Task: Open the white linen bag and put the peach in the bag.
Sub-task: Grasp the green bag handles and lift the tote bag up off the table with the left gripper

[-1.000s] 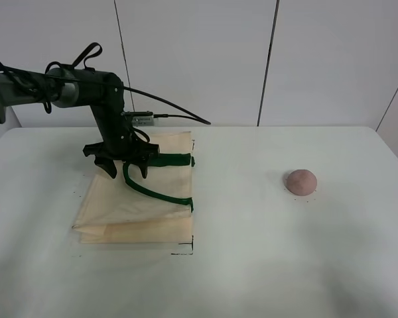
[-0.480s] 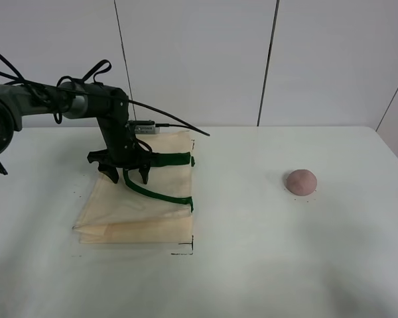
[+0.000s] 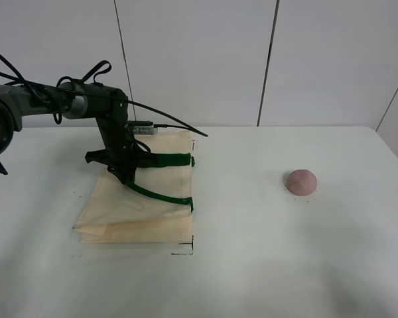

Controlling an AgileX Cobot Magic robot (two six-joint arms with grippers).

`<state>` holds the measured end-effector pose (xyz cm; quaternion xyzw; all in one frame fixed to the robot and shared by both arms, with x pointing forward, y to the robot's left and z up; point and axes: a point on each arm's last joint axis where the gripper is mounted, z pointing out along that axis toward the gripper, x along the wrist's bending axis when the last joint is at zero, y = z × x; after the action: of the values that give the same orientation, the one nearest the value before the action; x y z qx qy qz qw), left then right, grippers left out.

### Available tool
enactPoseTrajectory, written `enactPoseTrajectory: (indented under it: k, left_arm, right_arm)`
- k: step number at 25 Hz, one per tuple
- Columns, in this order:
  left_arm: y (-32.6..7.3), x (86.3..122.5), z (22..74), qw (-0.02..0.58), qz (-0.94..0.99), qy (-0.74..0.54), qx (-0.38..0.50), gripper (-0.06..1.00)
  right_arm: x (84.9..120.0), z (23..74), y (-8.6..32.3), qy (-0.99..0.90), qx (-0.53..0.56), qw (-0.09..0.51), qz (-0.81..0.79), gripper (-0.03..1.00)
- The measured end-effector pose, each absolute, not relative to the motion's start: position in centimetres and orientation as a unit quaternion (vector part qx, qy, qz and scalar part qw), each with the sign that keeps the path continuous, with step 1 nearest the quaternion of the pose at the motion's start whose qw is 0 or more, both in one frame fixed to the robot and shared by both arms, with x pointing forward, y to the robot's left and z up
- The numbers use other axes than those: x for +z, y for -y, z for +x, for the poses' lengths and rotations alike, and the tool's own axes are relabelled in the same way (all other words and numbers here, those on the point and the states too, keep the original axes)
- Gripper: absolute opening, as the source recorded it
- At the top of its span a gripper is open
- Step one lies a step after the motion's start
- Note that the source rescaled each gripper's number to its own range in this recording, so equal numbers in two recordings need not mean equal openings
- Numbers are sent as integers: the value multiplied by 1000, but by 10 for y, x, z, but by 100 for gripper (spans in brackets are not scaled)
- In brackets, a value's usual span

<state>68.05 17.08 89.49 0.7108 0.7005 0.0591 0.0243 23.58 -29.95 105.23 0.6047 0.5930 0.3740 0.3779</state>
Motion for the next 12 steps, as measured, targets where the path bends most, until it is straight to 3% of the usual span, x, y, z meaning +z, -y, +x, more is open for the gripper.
enactPoseTrajectory:
  k: [1,2,7,12]
  left_arm:
    - [-171,895,681,25,710,-702,59,5]
    - [-171,895,681,25,708,-703,58,0]
    - [-169,918,686,12,705,-707,53,0]
    - [-167,989,694,53,717,-690,79,0]
  right_arm:
    - [1052,236,299,-593,374,378,605,100]
    - [1052,236,299,-593,374,378,605,100]
    - [1052,236,299,-593,374,378,605,100]
    - [1052,236,299,-593,374,378,605,100]
